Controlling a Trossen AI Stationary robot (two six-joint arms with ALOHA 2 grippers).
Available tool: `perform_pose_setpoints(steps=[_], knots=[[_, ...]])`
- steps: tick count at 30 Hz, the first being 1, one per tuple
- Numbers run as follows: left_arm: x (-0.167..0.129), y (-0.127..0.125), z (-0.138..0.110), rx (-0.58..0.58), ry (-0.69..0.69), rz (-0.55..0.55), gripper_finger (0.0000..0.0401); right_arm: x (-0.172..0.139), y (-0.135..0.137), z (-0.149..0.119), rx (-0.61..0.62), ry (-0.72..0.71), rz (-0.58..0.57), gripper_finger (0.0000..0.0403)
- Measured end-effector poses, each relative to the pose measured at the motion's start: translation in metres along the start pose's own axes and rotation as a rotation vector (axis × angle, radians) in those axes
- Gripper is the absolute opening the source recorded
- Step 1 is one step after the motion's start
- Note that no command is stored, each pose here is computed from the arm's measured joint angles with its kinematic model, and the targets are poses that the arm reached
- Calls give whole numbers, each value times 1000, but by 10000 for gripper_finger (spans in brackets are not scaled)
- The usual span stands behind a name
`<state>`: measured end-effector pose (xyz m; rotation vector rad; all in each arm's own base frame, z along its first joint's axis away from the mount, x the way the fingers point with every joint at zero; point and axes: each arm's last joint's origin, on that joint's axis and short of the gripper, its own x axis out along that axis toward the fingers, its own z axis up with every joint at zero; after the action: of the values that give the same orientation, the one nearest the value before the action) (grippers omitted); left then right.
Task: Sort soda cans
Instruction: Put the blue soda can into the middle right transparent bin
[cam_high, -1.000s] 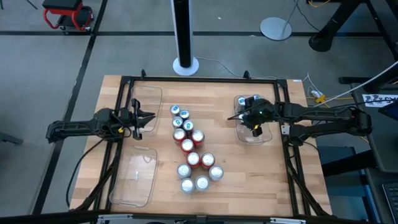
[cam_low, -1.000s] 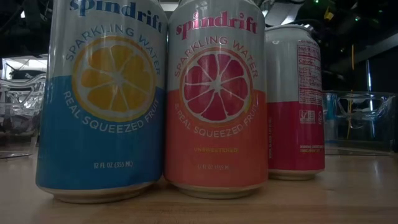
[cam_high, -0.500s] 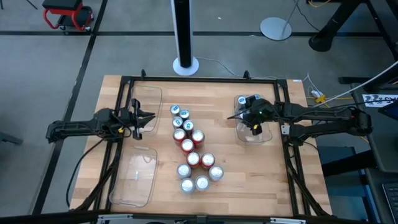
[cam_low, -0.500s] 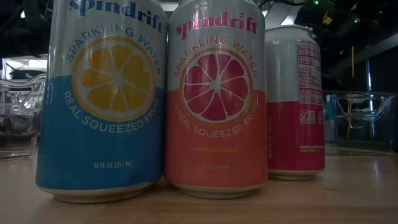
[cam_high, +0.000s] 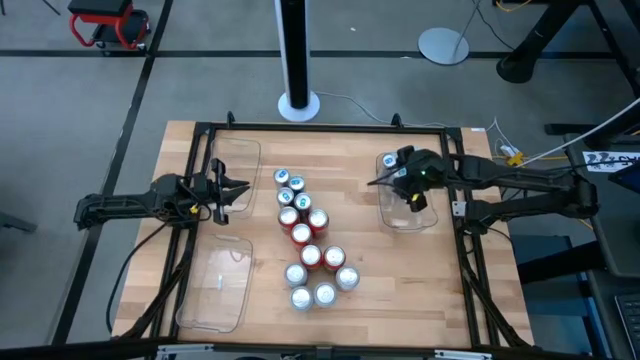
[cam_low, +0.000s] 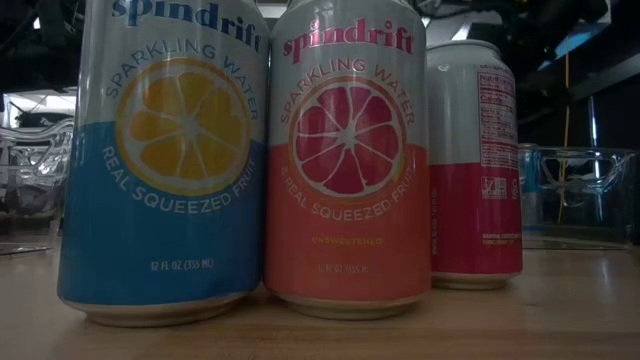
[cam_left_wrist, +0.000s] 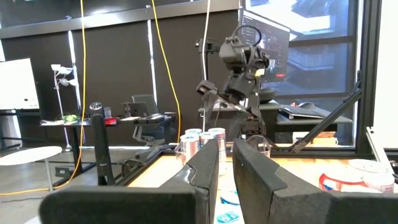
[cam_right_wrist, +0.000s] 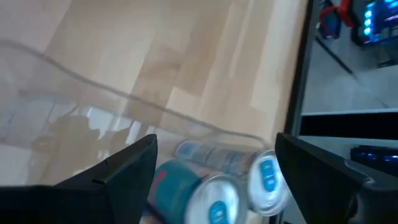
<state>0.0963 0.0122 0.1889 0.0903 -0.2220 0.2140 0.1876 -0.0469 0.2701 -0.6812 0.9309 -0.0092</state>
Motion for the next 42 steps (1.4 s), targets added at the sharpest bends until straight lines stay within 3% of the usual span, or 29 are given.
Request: perform_pose_setpoints(steps=[12, 19, 26, 33, 38, 42], knots=[[0, 0, 1, -11, -10, 1, 40, -8, -19, 19, 30, -161, -139, 326], [0, 0, 1, -16, -6, 5, 44, 6, -23, 28, 7, -232, -139, 326], [0, 0, 1, -9, -6, 5, 120, 34, -26, 40, -5, -280, -111, 326], [0, 0, 1, -16, -5, 8, 192, 57, -35, 57, -27, -429, -172, 326], [0, 0, 0, -15, -4, 7, 204, 73, -43, 69, -21, -525, -261, 326], [0, 0, 1, -7, -5, 8, 174, 85, -46, 76, -28, -609, -298, 326]])
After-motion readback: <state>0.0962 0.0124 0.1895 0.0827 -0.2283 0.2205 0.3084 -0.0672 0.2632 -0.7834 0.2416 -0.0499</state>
